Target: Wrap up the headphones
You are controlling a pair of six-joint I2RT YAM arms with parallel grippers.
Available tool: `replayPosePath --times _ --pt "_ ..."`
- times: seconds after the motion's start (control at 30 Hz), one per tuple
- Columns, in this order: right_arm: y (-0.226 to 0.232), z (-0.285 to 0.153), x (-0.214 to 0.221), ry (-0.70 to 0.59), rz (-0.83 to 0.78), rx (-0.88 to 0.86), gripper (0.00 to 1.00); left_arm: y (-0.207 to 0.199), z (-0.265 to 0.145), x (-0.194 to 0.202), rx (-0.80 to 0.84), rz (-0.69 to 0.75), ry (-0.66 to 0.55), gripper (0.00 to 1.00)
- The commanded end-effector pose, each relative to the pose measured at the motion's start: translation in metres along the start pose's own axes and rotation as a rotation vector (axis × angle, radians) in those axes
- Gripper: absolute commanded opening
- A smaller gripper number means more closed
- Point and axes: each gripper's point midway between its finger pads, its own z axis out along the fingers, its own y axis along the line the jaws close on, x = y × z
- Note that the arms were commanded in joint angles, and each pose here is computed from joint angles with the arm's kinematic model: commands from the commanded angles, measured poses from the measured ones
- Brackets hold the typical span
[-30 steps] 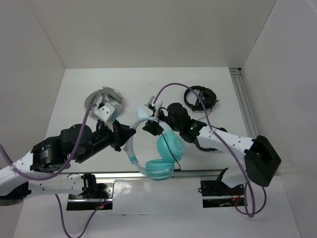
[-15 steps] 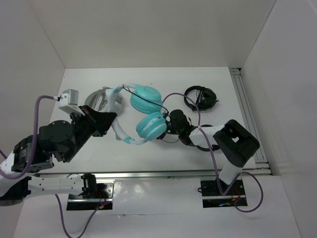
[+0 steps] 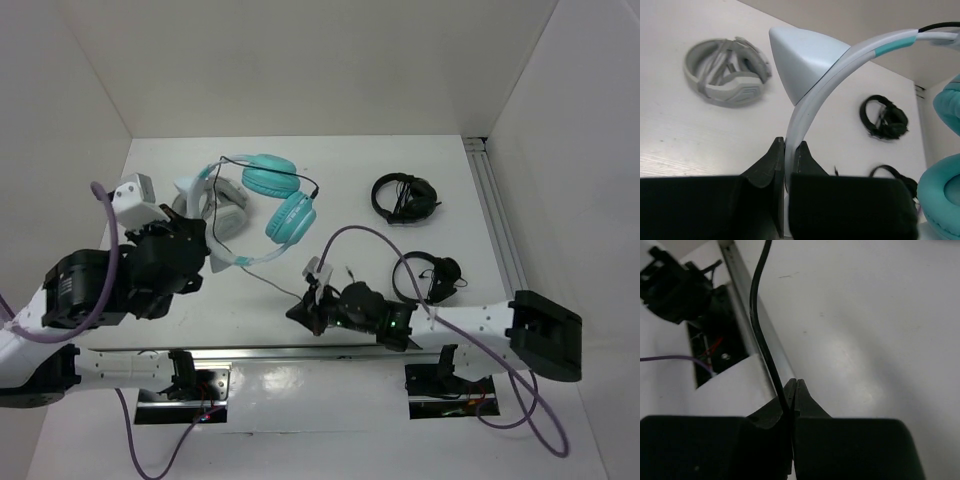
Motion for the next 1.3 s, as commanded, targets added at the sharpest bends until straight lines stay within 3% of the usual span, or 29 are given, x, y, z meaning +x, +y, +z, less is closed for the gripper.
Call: replayPosePath --times 0.0,0.17,0.33,0.6,0.83,0.97,1.13,1.27 --pt "0.008 -0.018 -0.005 -0.012 -0.023 0.174 0.00 0.009 0.007 -0.032 -0.087 -0.077 -0.130 0.00" --pt "0.050 -0.041 -0.014 -0.041 -0.125 0.276 0.00 0.018 0.045 -0.017 -0.192 0.106 -0.116 0.00" --pt "0.047 -0.048 -0.025 -0.015 -0.179 0.382 0.00 0.020 0.084 -0.001 -0.189 0.201 -0.040 0.00" --pt "0.062 -0.054 -0.043 -0.033 -0.222 0.384 0.00 0.063 0.138 0.016 -0.328 0.254 0.044 0.00" --pt "0.093 -0.063 -0.068 -0.058 -0.247 0.312 0.00 0.089 0.158 0.042 -0.436 0.334 0.124 0.00" --pt "0.105 -0.074 -0.099 -0.090 -0.285 0.325 0.00 0.083 0.148 0.055 -0.452 0.399 0.153 0.00" --pt "0.045 -0.077 -0.123 -0.065 -0.351 0.481 0.00 0.065 0.137 0.098 -0.350 0.609 0.277 0.00" --pt "-0.009 -0.085 -0.147 -0.042 -0.390 0.610 0.00 0.058 0.118 0.140 -0.219 0.692 0.398 0.00"
